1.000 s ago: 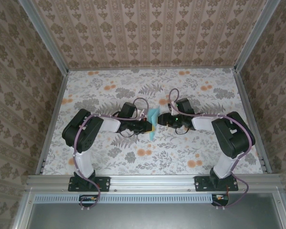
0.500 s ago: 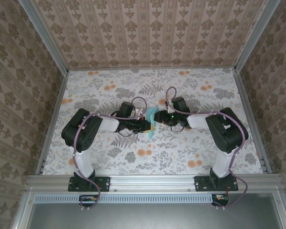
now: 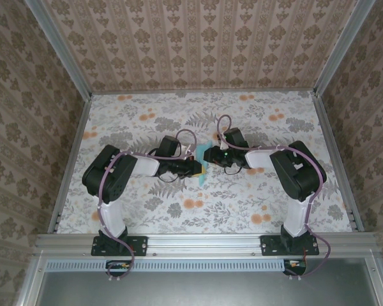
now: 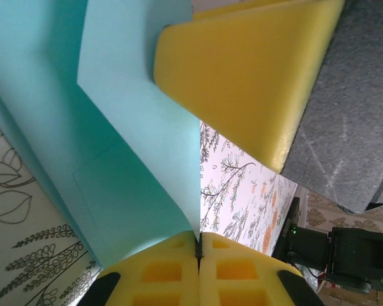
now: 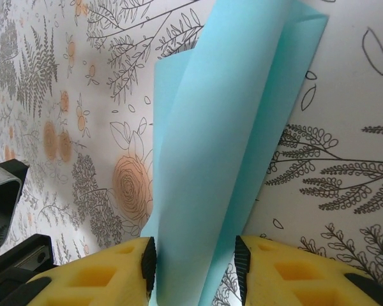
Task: Fold a paper plane with a square sheet of paper (fold left side to right side)
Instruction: Fold the wing for the fifth time at the center of the table.
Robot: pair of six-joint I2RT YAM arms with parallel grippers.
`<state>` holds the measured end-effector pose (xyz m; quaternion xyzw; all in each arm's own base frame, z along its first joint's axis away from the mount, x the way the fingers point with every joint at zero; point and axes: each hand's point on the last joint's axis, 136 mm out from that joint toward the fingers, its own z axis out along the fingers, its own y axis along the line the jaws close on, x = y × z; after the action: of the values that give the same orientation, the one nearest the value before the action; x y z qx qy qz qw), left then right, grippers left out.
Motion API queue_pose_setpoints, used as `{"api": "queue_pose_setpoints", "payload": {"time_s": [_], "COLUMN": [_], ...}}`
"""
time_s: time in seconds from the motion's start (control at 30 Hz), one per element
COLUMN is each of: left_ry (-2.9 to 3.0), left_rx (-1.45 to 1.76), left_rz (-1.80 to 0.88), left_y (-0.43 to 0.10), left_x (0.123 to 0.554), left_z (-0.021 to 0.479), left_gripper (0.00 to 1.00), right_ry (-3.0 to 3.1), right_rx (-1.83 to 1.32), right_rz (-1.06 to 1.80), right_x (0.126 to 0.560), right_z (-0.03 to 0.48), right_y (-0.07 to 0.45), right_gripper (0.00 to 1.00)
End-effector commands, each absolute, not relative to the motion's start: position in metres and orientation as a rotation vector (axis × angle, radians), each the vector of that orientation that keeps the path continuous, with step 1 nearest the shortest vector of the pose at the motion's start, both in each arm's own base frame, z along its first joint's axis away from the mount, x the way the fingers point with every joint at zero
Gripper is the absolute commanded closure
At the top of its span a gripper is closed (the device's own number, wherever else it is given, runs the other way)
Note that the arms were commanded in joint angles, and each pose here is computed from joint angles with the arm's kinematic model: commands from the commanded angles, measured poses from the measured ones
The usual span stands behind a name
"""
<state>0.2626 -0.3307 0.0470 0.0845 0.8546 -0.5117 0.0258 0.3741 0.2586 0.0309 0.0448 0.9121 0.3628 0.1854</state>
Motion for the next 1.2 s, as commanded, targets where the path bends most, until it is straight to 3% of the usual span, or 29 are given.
{"api": "queue_pose_setpoints", "payload": {"time_s": [0.0, 0.57, 1.17], "left_ry": [2.652, 2.621, 2.681], "left_rx": [0.267, 0.222, 0.223], "left_rz": [-1.573, -1.519, -1.579], "left_y": [-0.326, -0.304, -0.330], "left_x": [0.261, 0.287, 0.297], "left_z": [0.044, 0.082, 0.054], "left_gripper": [0.89, 0.57, 0.57], "right_ry": [2.649, 2.669, 2.676], "right_rx": [0.172, 0.193, 0.187], "right_rz": [0.944, 0.944, 0.945], "right_x": [0.370, 0.369, 0.367], "right_z": [0.011, 0.004, 0.004], "right_y": [0.253, 0.253, 0.253], "right_gripper": [0.60, 0.61, 0.61]}}
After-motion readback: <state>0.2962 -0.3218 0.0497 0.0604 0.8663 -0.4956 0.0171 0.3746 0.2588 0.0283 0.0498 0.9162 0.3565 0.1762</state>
